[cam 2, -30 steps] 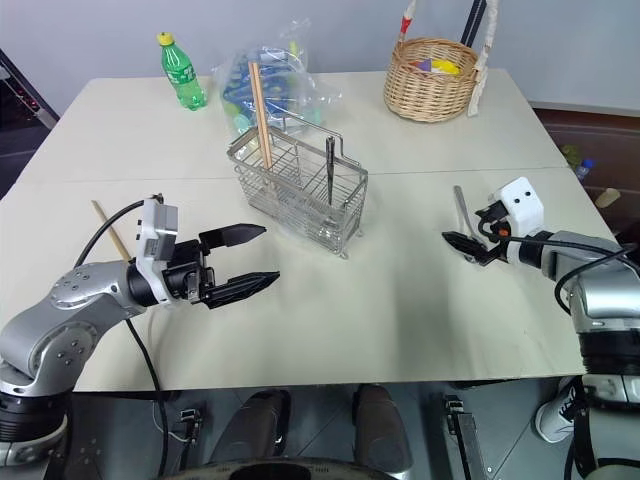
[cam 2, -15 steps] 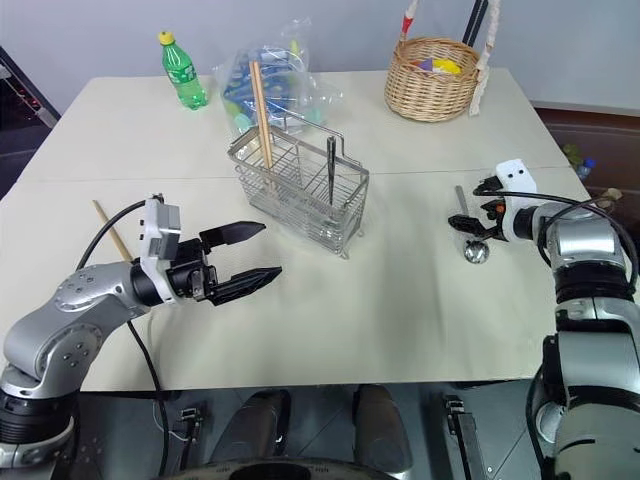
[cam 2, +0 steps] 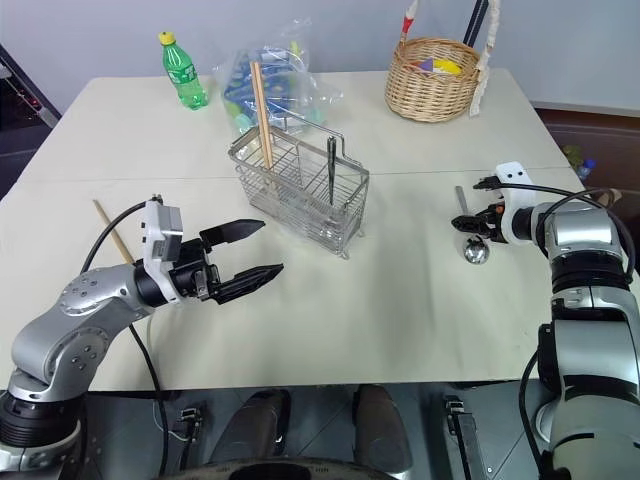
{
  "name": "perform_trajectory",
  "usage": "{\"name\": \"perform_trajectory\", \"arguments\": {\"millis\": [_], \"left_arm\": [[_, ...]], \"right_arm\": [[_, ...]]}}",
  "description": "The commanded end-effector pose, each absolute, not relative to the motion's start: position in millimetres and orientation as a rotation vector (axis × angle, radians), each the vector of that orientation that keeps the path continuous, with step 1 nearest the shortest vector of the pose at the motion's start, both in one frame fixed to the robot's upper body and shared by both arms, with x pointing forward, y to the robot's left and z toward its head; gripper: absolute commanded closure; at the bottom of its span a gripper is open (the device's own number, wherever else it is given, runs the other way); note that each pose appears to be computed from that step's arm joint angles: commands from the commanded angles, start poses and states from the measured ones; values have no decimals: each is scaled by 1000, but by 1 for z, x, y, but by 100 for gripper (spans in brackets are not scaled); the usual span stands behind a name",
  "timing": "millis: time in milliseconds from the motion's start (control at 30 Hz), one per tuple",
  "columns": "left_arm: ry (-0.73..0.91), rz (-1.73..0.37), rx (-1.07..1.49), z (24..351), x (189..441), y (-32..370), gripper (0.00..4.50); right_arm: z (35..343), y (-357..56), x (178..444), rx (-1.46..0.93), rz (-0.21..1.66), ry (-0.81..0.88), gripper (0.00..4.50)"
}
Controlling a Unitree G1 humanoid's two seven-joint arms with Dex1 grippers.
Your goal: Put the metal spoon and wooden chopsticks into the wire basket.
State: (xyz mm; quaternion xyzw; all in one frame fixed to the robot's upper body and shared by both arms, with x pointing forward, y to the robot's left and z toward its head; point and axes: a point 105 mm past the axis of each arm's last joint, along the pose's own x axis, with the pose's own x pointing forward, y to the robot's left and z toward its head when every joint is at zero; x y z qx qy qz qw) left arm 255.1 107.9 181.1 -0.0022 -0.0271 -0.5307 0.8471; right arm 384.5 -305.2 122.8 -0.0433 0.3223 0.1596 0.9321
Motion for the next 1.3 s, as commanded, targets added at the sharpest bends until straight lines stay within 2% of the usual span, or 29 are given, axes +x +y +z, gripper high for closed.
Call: {"name": "perform_trajectory", "arguments": {"millis": [33,100,133,467,667,867,1000,1100,1233,1300], "left_arm": [[-98,-1127,7,186,253,105,0],[-100,-1127,6,186,253,104,0],[-101,-1127,5,186,253,104,0],[-106,-1126,-2,184,252,103,0],[-107,-1118,12,184,255,107,0],[-132,-1108,40,198,258,120,0],[-140,-1122,42,209,255,128,0],[-140,-1140,38,223,251,138,0],[-125,-1140,62,230,249,147,0],[-121,-1121,73,231,251,152,0]], "right_arm": [[116,-301,383,-81,332,688,313],[116,-301,385,-86,329,688,429],[117,-301,385,-85,328,688,448],[124,-298,392,-98,324,673,448],[138,-299,400,-106,279,581,448],[175,-299,408,-82,193,398,448],[191,-295,406,-121,174,321,448],[219,-290,405,-211,145,209,448],[251,-264,399,-269,167,61,448],[275,-233,395,-212,236,-75,448]]}}
